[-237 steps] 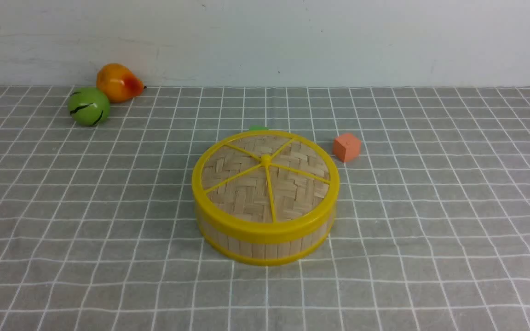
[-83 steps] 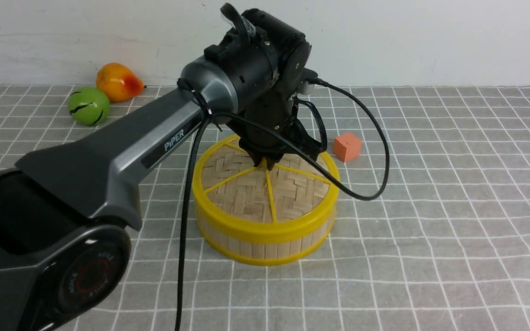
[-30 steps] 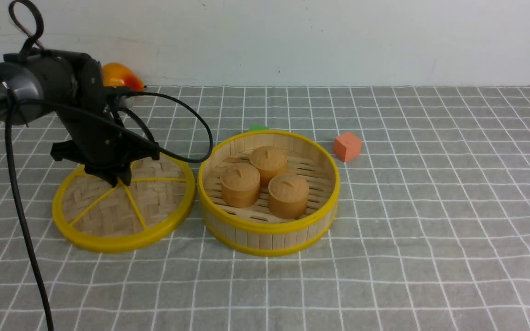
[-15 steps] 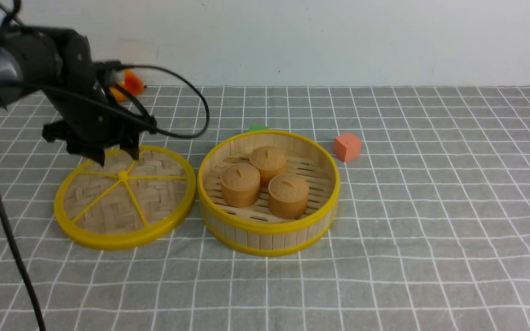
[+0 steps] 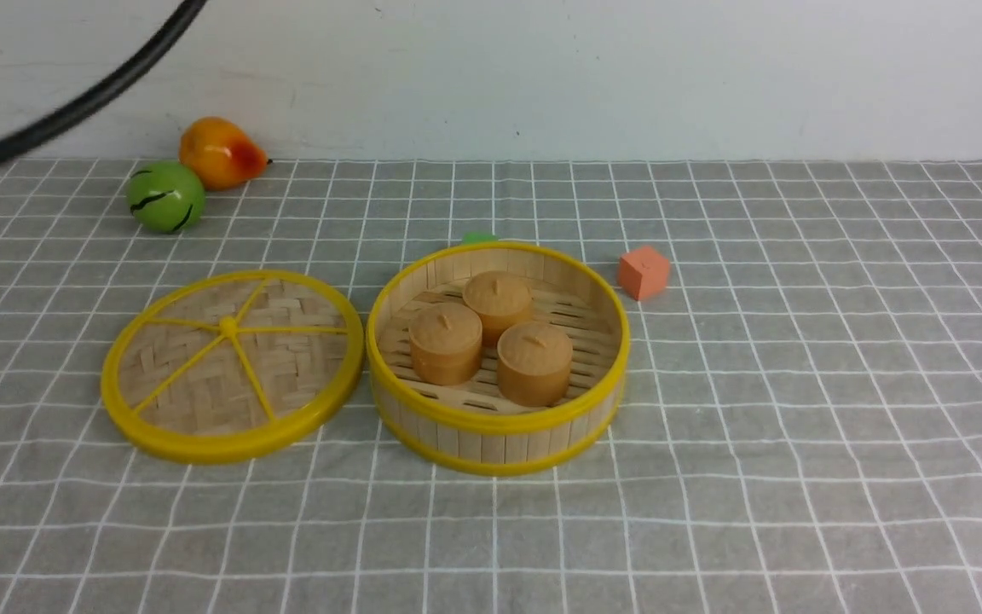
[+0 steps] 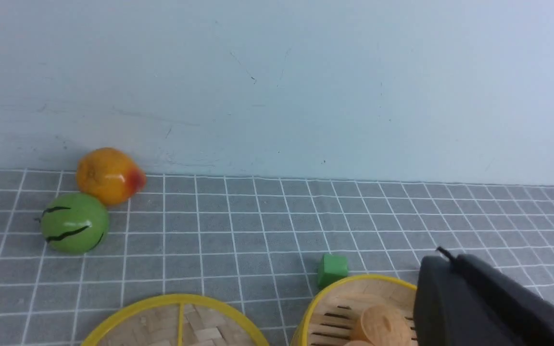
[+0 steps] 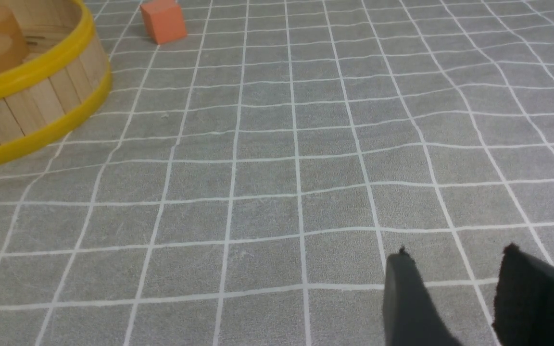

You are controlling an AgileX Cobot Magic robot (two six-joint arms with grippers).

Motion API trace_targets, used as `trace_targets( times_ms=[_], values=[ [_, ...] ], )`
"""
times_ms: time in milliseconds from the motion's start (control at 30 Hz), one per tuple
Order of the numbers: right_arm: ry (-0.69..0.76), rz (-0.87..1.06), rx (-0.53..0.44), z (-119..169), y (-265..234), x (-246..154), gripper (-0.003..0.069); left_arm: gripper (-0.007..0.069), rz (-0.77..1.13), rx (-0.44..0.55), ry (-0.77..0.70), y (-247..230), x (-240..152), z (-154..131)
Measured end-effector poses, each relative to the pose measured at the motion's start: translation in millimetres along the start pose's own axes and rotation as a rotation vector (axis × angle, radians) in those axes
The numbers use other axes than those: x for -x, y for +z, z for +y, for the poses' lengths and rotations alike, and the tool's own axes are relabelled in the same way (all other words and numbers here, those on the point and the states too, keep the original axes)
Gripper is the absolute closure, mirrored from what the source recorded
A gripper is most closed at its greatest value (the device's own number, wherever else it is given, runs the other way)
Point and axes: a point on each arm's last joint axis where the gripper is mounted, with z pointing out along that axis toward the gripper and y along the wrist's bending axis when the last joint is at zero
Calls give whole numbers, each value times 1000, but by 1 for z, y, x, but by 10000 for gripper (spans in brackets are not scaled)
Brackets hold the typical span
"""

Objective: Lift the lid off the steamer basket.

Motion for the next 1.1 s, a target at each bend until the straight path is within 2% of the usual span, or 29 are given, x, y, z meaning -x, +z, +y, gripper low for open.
trace_targets(
  times_ms=[100,300,533,633,833,1033,1100],
  values=[
    [0,0,0,0,0,0,418,638,-56,-7,-12,-31,-21,4],
    [0,0,0,0,0,0,418,638,-251,-33,6,-119,-107,21],
    [0,0,0,0,0,0,418,638,-186,-36,28,-153,-176,33],
    [0,0,0,0,0,0,418,638,-167,-40,29,-159,-189,35],
    [0,0,0,0,0,0,418,638,14,-18,32,-158,-213,39],
    [0,0,0,0,0,0,418,638,31,2,50,-157,-215,41],
    [0,0,0,0,0,0,418,638,23,43,47,-157,-214,45]
  ],
)
